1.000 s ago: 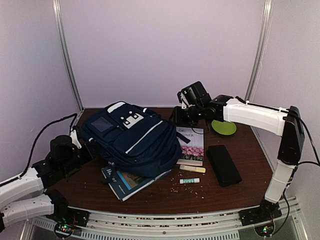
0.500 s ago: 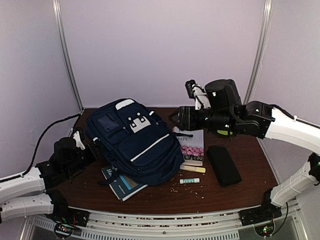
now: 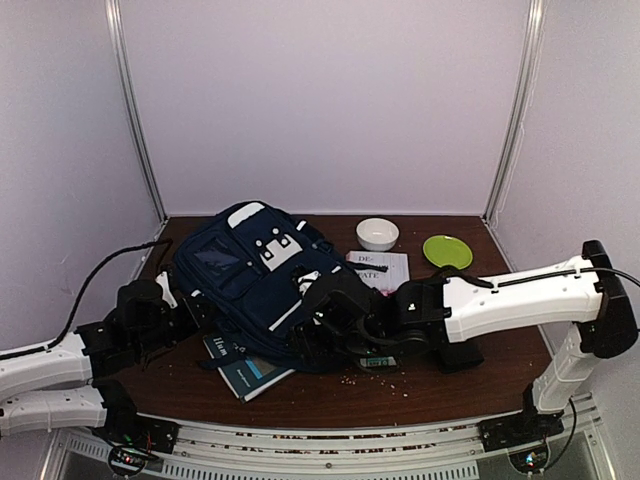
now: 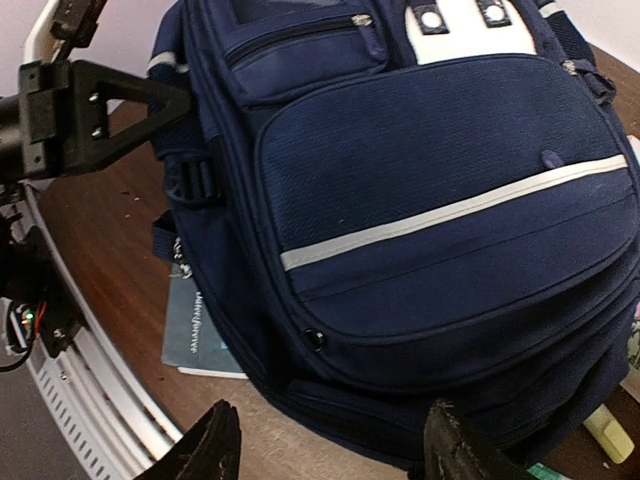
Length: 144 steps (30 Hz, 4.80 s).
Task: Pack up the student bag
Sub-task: Adjust the student bag at the center of the board, then unzip the student bag at the center of the board.
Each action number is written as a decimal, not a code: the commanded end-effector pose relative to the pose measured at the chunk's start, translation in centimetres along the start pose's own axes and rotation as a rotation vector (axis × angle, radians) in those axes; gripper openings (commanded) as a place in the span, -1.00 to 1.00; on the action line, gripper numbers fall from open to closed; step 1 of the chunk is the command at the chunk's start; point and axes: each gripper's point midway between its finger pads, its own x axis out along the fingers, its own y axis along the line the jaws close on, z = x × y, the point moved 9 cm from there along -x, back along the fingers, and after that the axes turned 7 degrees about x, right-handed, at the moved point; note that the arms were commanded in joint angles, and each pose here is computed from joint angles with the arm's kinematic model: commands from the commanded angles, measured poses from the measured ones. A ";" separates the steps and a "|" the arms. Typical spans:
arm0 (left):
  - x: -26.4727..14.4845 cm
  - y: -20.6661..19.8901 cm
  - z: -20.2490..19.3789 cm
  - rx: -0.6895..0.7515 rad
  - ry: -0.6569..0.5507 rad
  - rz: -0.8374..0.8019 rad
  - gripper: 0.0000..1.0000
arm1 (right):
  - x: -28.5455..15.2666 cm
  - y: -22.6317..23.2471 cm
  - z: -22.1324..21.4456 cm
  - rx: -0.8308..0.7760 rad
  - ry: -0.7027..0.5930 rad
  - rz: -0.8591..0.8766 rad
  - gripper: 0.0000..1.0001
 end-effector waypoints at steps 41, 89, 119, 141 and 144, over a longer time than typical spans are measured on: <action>1.5 2.7 -4.0 -0.251 0.149 0.010 0.05 | -1.6 4.4 -2.2 0.177 0.055 0.303 0.14; -2.6 -12.4 8.3 -0.277 -0.052 -0.437 -1.00 | 0.2 3.7 1.7 0.540 -0.230 0.403 0.02; -3.3 -12.8 8.0 -0.279 -0.043 -0.447 -1.00 | 2.9 2.6 5.2 0.629 -0.309 0.324 -0.32; -4.2 -14.0 9.3 -0.272 -0.066 -0.473 -1.00 | 4.7 0.7 2.7 0.709 -0.283 0.338 0.11; -4.3 -14.4 9.4 -0.278 -0.071 -0.484 -1.00 | 4.9 0.2 3.0 0.749 -0.295 0.362 0.12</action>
